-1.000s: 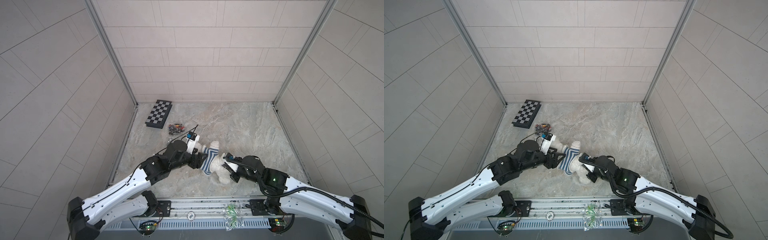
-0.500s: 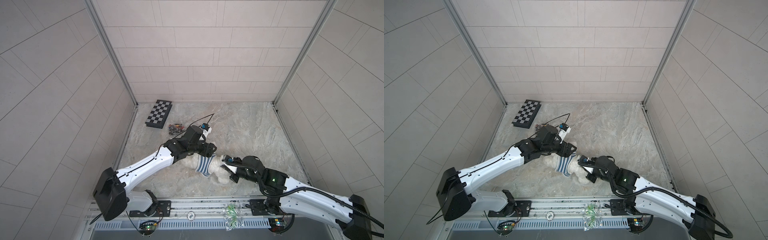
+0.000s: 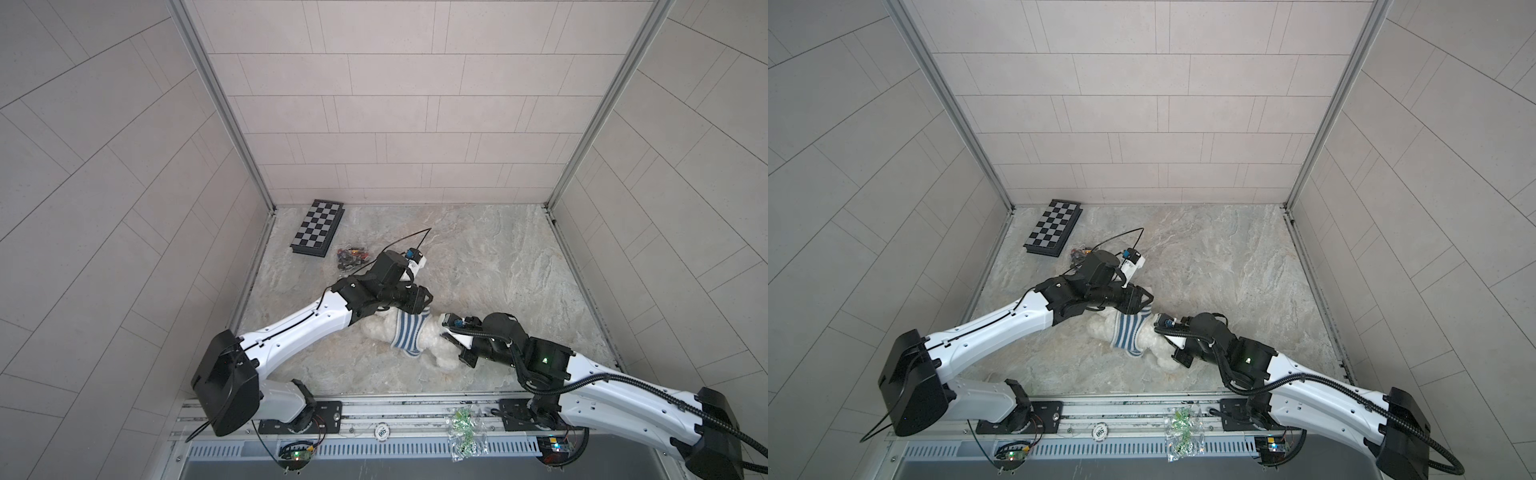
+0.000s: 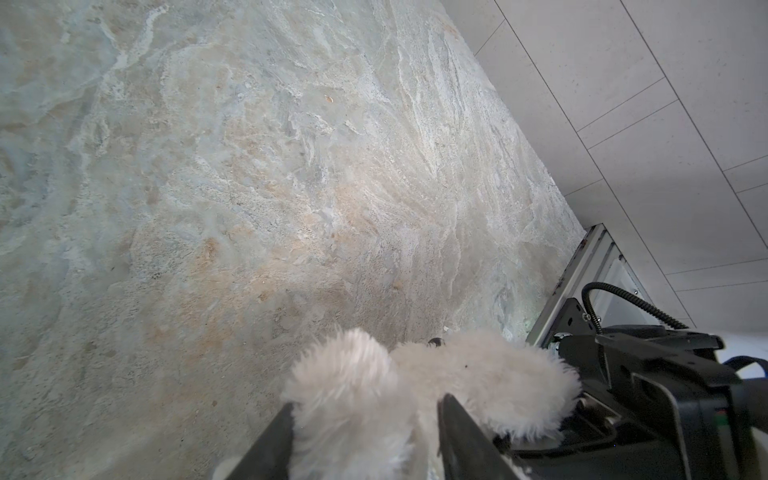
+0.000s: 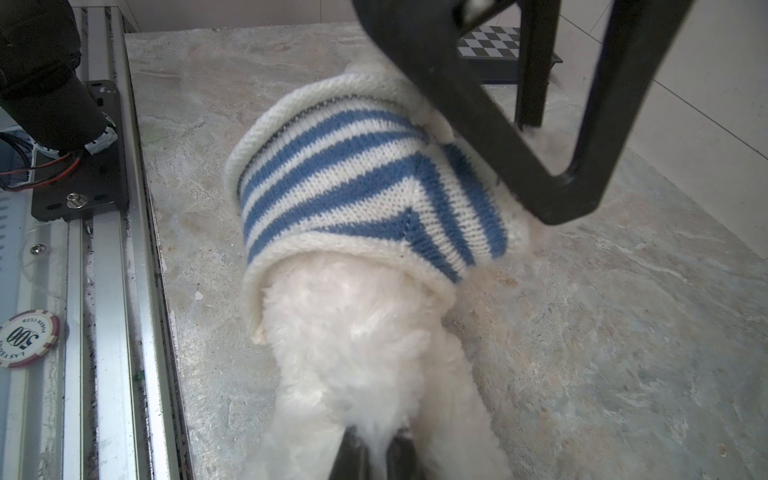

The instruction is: Dress the teddy bear

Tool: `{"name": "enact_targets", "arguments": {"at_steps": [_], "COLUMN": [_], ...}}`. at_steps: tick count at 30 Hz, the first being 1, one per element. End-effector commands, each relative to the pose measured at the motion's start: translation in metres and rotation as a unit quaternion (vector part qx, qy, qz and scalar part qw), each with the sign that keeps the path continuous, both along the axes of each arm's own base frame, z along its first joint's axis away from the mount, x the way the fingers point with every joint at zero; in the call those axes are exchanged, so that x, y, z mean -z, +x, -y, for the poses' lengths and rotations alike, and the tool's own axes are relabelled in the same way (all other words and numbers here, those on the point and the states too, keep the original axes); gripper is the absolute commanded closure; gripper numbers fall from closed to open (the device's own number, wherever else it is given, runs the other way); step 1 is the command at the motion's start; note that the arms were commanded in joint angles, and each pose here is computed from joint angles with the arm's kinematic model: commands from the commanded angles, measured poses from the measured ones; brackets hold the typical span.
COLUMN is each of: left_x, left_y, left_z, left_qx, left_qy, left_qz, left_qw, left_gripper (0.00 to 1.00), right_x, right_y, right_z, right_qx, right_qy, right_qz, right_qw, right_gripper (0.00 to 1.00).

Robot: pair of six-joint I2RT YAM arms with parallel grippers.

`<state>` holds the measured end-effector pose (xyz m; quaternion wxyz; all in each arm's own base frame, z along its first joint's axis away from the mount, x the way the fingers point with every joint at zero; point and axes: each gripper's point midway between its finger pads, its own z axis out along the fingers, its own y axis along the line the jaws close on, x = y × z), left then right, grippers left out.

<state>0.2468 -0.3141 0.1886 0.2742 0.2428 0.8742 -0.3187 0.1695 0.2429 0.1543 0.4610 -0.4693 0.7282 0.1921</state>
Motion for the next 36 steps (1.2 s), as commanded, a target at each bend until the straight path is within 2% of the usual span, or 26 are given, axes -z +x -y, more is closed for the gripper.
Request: {"name": "enact_targets", "arguments": {"at_steps": [1,7,14,17,23,26,30,36], "left_x": [0.001,0.003,-0.003,-0.007,-0.015,-0.021,-0.031,-0.041], "left_y": [0.002,0.003,0.007,0.013,0.034,0.049,0.073,0.092], "left_z": [0.002,0.002,0.005,0.001,-0.015,-0.023,-0.036,-0.051], "left_qx": [0.001,0.0,-0.004,-0.012,-0.051,-0.083,-0.139,-0.21], "left_qy": [-0.002,-0.001,-0.024,-0.036,-0.046,-0.045,-0.022,-0.028], "left_qz": [0.002,-0.001,0.0,0.0,0.012,0.033,0.076,0.118], "left_qw": [1.0,1.0,1.0,0.999,0.998,0.995,0.987,0.97], "left_gripper": [0.5,0.61,0.9,1.0,1.0,1.0,1.0,1.0], "right_x": [-0.018,-0.018,-0.017,-0.016,-0.016,-0.019,-0.02,-0.026], "right_y": [0.001,0.002,0.005,0.007,0.011,0.014,0.019,0.029], "right_z": [-0.008,-0.008,-0.006,-0.004,-0.002,0.001,0.009,0.024], "right_qx": [-0.016,-0.013,-0.003,0.004,0.023,0.039,0.07,0.124], "right_qy": [0.026,0.024,0.021,0.02,0.023,0.028,0.033,0.056], "right_qz": [0.032,0.035,0.038,0.039,0.033,0.031,0.029,0.016], "right_qw": [0.999,0.999,0.999,0.999,0.999,0.998,0.997,0.991], "right_gripper": [1.0,1.0,1.0,0.93,0.68,0.59,0.55,0.55]}}
